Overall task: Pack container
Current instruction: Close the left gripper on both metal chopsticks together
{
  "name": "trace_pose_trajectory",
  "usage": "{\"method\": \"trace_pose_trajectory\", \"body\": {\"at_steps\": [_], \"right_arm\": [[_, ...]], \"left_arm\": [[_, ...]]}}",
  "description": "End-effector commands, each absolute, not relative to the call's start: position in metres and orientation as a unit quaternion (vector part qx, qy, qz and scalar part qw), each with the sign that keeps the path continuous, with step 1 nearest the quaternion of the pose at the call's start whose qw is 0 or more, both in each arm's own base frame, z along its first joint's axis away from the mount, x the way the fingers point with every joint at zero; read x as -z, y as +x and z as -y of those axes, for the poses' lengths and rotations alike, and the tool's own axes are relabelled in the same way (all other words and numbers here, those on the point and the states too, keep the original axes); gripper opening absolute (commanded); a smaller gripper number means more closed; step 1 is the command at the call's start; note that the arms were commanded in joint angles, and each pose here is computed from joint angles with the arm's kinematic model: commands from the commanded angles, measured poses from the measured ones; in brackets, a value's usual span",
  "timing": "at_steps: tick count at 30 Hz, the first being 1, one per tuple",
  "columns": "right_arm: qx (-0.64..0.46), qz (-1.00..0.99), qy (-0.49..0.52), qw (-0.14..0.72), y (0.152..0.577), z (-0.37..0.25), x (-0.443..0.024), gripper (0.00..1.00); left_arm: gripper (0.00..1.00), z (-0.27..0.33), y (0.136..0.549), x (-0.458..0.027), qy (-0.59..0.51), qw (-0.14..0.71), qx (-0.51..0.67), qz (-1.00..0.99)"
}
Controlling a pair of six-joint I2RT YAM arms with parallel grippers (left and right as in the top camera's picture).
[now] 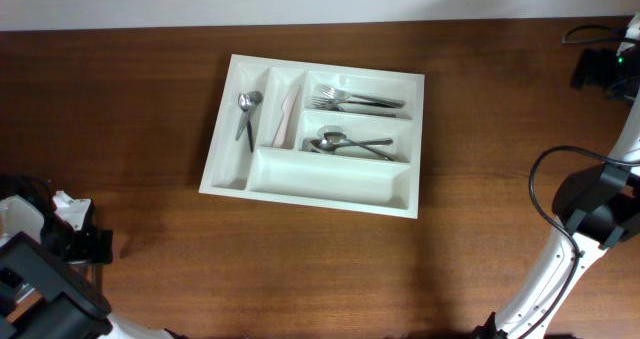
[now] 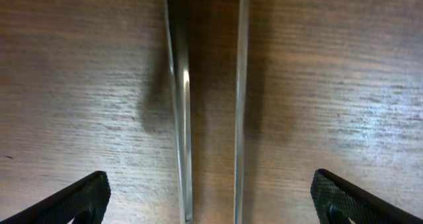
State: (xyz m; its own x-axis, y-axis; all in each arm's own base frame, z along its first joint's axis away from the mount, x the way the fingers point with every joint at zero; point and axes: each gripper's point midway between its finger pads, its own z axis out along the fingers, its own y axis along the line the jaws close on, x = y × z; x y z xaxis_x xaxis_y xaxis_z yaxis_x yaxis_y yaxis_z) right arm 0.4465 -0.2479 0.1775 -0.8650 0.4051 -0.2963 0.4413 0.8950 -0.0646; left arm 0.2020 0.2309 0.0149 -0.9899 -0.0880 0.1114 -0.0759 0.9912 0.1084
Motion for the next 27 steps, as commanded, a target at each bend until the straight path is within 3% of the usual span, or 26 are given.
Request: {"method": "trace_pose_trajectory", "body": {"at_steps": [1,27], "right_arm": [[0.066,-0.963,0.222,0.136,0.448,0.247,-0.174,0.99],[0.066,-0.963,0.222,0.136,0.448,0.247,-0.174,0.99]], "left_arm": [[0.99,-0.226,0.209,-0.011,0.036,0.036,0.035,0.998],[1.00,-0.220,0.204,0.014,0.036,0.026,0.040,0.998]]}}
